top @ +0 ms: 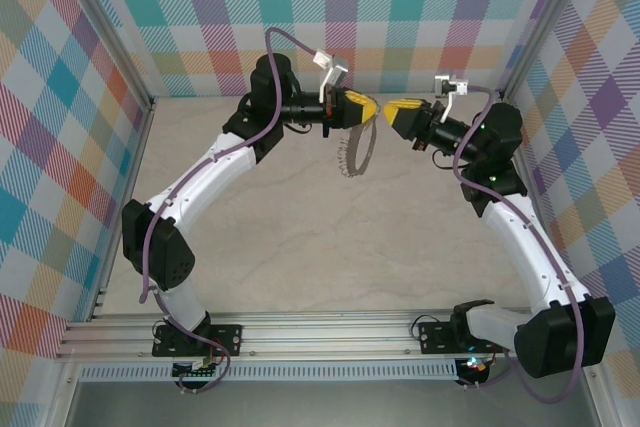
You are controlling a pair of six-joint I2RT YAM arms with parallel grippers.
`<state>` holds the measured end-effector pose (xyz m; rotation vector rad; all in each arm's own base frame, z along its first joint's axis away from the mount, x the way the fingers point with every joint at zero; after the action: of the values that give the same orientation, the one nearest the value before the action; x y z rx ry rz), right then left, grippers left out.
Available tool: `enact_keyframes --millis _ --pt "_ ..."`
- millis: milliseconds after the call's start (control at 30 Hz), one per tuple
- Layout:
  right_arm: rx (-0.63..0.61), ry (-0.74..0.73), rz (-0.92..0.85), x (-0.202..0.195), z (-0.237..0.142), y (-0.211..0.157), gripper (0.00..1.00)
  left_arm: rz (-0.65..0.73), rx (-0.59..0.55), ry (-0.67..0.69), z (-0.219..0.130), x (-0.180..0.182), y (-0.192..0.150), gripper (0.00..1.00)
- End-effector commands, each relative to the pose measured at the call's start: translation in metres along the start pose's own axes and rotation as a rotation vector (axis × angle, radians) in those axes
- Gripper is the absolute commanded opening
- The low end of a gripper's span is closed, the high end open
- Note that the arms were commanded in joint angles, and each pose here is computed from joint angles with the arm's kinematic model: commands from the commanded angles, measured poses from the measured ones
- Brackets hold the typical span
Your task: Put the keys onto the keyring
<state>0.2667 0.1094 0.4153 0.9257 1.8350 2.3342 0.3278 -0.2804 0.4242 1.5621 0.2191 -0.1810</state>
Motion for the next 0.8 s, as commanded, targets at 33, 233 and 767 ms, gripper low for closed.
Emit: enact_keyframes --millis 33,233,767 --pt "-0.020 0.082 -0.013 0.008 -0.004 0.006 0.16 0.042 -0.044 -0.055 -0.002 -0.007 0.010 0.00" --pt "0.002 0.148 0.006 0.008 -0.001 0.007 0.19 0.036 -0.055 -0.067 -0.002 -0.007 0.012 0.00" --pt "0.020 0.224 0.067 -0.004 0.007 0.003 0.23 0.033 -0.058 -0.071 -0.002 -0.006 0.011 0.00"
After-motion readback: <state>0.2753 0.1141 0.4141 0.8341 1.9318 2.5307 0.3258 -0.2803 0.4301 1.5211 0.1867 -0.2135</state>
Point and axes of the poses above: each hand's point on the last joint's axis, 136 mm out from that joint toward the fingers, its own z axis out along the fingers, its own x axis along the line the jaws close on, y = z × x, the point moved 10 cm from there along -z, back along the fingers
